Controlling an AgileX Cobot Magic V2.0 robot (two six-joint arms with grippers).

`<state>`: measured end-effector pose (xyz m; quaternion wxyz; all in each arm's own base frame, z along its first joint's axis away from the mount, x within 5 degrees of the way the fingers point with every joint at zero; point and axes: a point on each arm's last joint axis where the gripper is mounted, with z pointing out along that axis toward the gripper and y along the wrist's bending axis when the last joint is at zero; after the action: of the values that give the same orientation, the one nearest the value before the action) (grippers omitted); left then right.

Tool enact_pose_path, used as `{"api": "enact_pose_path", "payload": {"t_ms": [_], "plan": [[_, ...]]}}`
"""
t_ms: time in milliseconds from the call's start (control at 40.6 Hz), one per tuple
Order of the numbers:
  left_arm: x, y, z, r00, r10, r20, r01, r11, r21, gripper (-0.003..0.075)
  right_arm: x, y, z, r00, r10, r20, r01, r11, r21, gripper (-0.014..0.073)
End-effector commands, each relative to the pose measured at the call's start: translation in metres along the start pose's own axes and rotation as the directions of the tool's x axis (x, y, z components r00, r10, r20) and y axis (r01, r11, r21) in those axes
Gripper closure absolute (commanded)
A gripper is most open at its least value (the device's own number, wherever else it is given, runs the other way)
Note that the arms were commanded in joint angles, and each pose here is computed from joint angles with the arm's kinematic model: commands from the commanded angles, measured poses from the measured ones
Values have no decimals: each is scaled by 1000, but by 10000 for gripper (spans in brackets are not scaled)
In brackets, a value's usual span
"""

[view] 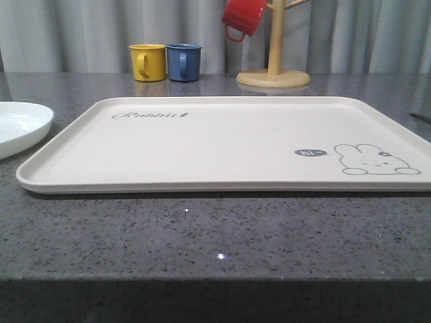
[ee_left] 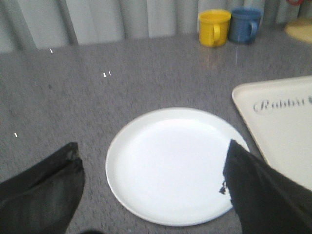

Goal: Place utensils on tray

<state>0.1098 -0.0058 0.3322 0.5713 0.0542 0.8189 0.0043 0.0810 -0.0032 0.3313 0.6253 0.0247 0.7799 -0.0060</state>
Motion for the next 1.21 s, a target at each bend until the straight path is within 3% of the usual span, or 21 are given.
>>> {"api": "enact_pose_path", "payload": {"t_ms": [0,148,369,591,764,961,1182], "plan": [[-20,0,13,996,-39,-75,42,999,30,174,-16,0,-2,996,-10,89,9,1000,7,-8],[-28,-4,43,950,-66,-306,95,992,80,174,-16,0,-2,996,-10,89,9,1000,7,-8],[-49,-12,86,879,78,-470,7,985,175,174,-16,0,-2,996,-10,89,9,1000,7,-8],[-51,-40,130,739,198,-643,2,955,297,174,-16,0,-2,996,-10,89,9,1000,7,-8],[-45,-60,156,651,278,-706,-8,933,361,174,-16,0,-2,996,-10,89,9,1000,7,-8],[-29,-64,173,568,299,-767,3,931,365,174,-16,0,-2,996,-10,89,9,1000,7,-8],[-20,-63,185,533,315,-786,-19,932,361,276,-16,0,-2,996,-10,89,9,1000,7,-8]]}}
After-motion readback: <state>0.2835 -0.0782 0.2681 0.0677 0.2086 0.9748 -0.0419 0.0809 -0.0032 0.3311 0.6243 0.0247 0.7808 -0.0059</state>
